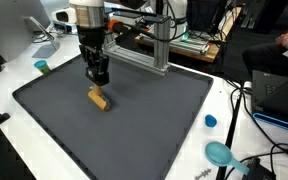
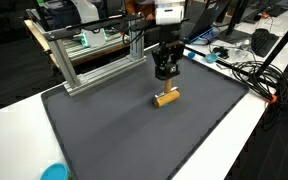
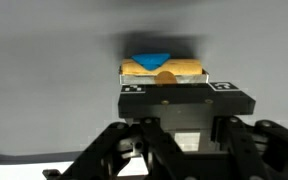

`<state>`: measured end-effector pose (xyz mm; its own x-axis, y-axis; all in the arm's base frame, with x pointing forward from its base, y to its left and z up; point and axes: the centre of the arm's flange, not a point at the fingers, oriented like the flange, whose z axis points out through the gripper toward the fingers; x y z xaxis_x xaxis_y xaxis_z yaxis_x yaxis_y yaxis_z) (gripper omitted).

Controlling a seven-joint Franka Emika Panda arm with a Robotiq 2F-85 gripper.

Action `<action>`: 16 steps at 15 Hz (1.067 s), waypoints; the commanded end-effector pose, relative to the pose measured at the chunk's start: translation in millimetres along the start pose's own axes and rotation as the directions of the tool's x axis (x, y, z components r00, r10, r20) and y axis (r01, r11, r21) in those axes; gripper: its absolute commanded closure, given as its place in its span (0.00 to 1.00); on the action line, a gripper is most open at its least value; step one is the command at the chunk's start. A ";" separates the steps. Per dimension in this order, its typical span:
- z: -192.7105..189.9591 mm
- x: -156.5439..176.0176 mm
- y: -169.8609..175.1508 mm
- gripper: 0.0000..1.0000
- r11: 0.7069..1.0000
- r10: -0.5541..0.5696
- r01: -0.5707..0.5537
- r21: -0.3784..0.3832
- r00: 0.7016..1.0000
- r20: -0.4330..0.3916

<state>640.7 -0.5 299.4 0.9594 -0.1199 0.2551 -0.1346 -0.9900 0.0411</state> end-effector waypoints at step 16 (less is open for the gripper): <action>2.4 -3.1 31.1 0.77 0.998 -0.007 0.016 -0.062 0.990 0.140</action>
<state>648.7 -20.1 299.1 0.9648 -0.1524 0.2144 -0.1720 -0.9822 0.0760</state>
